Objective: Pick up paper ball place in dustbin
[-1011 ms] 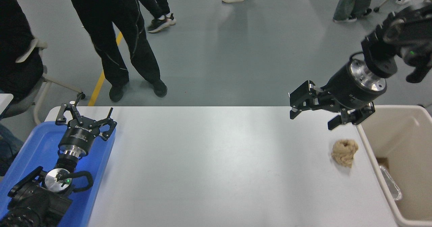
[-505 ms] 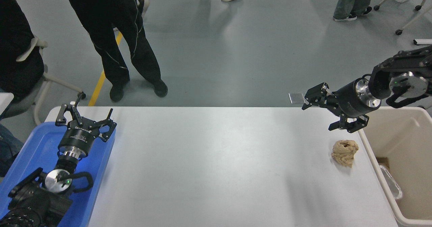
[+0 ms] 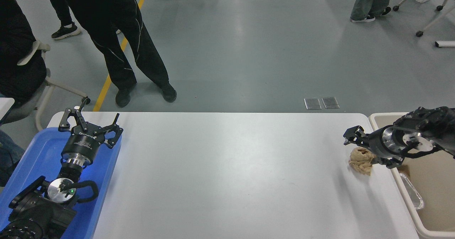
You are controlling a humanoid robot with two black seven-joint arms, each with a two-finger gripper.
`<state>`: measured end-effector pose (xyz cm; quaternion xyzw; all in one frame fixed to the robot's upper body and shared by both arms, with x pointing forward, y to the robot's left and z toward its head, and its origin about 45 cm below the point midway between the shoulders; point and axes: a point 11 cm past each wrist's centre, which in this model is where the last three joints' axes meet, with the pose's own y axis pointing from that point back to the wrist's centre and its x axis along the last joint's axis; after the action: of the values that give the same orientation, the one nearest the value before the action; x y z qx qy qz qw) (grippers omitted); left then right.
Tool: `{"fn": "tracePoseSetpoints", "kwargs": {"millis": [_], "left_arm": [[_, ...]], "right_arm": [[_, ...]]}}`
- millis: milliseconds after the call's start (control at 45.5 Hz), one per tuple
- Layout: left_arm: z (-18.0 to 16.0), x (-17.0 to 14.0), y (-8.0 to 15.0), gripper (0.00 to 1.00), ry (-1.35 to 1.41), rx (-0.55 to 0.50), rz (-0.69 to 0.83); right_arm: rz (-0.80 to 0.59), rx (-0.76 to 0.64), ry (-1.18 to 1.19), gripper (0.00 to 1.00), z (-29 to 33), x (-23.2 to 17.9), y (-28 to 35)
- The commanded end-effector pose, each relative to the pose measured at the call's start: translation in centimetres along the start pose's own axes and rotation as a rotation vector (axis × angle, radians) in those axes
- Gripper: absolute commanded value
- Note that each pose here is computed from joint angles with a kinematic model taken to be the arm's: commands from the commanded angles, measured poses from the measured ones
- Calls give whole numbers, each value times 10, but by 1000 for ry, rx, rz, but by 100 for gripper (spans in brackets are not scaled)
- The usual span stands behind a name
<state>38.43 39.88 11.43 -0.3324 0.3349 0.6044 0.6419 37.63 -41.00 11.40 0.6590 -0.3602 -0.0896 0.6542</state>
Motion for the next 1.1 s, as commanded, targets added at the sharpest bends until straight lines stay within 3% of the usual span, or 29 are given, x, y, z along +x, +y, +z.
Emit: {"fn": "tracePoseSetpoints", "kwargs": {"millis": [0, 220, 374, 637, 725, 791, 835, 901, 1077], "left_arm": [[0, 0, 0, 99, 0, 0, 0], [0, 0, 0, 99, 0, 0, 0], [0, 0, 0, 99, 0, 0, 0], [0, 0, 0, 99, 0, 0, 0], [0, 0, 0, 99, 0, 0, 0], [0, 0, 0, 99, 0, 0, 0], [0, 0, 0, 99, 0, 0, 0], [0, 0, 0, 99, 0, 0, 0], [0, 0, 0, 99, 0, 0, 0]], "right_arm": [[62, -25, 55, 100, 5, -11, -18], [90, -27, 79, 100, 5, -18, -33], [142, -33, 108, 90, 5, -16, -36], [166, -42, 160, 85, 5, -24, -47], [165, -41, 164, 70, 4, -25, -47], [164, -53, 168, 46, 6, -25, -47], [164, -73, 180, 20, 8, -25, -47], [160, -105, 207, 0, 12, -24, -46], [158, -110, 211, 0, 13, -22, -45]]}}
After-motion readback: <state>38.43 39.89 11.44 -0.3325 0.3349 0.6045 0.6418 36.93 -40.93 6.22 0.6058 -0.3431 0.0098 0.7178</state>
